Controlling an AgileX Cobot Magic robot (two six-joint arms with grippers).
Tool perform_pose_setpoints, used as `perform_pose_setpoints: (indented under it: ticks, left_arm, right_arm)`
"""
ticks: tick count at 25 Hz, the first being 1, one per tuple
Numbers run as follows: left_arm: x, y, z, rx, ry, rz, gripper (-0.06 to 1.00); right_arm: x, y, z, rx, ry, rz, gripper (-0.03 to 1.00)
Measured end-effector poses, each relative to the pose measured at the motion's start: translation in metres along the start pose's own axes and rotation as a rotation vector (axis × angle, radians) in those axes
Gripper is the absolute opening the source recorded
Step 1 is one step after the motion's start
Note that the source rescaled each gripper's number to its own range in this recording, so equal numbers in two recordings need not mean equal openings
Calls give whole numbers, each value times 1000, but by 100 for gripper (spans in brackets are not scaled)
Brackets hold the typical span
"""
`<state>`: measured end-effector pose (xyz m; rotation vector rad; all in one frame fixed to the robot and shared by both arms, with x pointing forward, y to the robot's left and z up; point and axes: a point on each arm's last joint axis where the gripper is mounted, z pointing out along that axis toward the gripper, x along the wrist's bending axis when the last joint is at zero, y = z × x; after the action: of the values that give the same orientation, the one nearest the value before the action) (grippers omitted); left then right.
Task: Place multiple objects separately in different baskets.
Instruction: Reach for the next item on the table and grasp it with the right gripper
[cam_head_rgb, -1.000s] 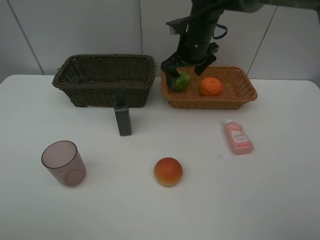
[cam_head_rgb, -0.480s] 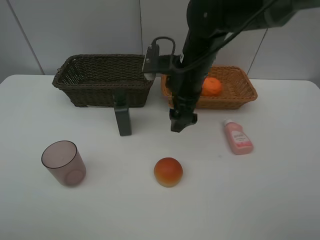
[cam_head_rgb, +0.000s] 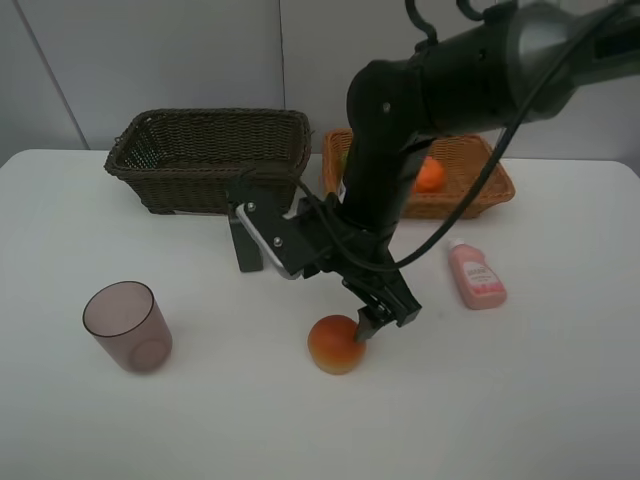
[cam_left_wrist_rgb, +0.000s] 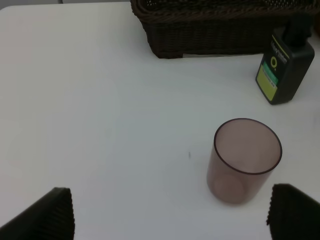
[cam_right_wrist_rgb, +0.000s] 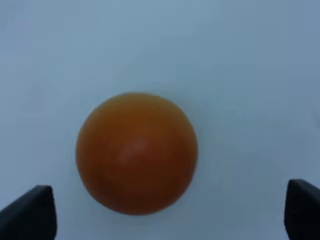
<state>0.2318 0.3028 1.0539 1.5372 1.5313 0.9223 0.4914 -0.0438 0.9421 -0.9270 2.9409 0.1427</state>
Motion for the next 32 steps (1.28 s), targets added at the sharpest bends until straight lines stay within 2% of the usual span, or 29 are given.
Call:
perform_pose_setpoints:
  ticks: [6, 13, 32]
  left_arm:
    - [0, 0, 0, 0, 0, 0, 100]
    - [0, 0, 0, 0, 0, 0, 100]
    - [0, 0, 0, 0, 0, 0, 100]
  right_arm:
    - [10, 6, 11, 19, 22, -61, 100]
    - [6, 2, 29, 54, 15, 14, 100]
    - [5, 0, 56, 69, 59, 28, 100]
